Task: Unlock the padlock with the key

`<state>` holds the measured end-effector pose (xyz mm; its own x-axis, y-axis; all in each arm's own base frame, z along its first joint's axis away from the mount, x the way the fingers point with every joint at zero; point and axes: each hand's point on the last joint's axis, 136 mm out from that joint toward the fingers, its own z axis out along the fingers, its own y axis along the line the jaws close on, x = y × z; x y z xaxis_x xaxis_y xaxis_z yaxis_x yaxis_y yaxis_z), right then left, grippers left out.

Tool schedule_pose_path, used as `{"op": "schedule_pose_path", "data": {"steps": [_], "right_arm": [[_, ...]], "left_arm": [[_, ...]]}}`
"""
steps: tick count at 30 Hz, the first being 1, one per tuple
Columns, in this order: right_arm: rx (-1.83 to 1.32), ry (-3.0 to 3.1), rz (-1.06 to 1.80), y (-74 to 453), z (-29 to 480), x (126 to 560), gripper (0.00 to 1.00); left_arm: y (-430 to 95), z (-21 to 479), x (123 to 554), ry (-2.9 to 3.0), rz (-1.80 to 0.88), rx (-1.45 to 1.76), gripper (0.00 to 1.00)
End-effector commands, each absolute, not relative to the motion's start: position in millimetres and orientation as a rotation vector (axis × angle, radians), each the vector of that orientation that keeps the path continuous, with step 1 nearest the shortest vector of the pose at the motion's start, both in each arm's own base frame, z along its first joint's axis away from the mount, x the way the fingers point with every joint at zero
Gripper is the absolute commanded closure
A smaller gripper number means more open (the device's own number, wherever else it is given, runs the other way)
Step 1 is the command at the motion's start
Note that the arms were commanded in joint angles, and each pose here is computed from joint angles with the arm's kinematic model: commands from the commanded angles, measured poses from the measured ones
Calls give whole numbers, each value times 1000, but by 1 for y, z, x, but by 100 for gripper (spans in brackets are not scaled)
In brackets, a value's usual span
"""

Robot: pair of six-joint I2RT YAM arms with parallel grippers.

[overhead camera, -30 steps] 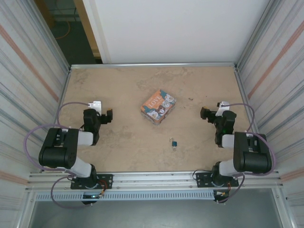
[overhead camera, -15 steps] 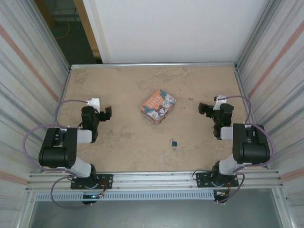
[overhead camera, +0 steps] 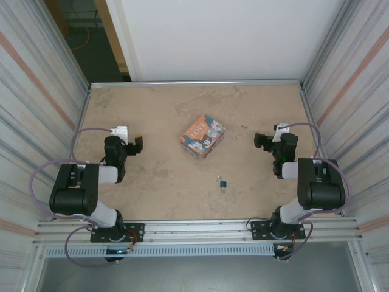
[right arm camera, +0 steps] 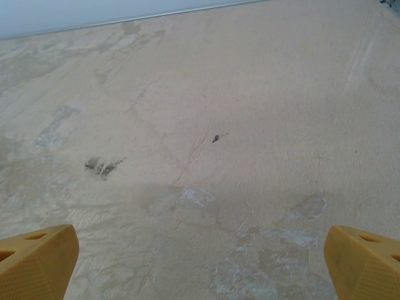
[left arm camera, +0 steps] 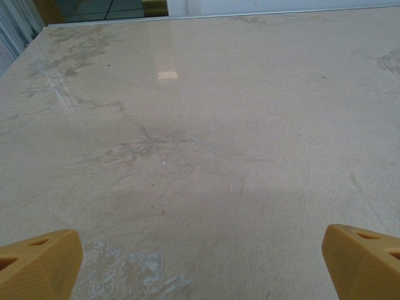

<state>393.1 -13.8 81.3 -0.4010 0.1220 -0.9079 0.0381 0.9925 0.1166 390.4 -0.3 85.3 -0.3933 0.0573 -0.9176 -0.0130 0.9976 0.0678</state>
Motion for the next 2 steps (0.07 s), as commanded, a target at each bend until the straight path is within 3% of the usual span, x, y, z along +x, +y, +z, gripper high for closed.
{"op": "schedule_pose_path", "data": {"steps": [1,2], "right_arm": [[104,1987,70,-14,81,395,1],[104,1986,70,-14,81,395,1]], "left_arm": [[-1,93,395,1954,63,37,1],[-2,92,395,1955,62,38,1]]}}
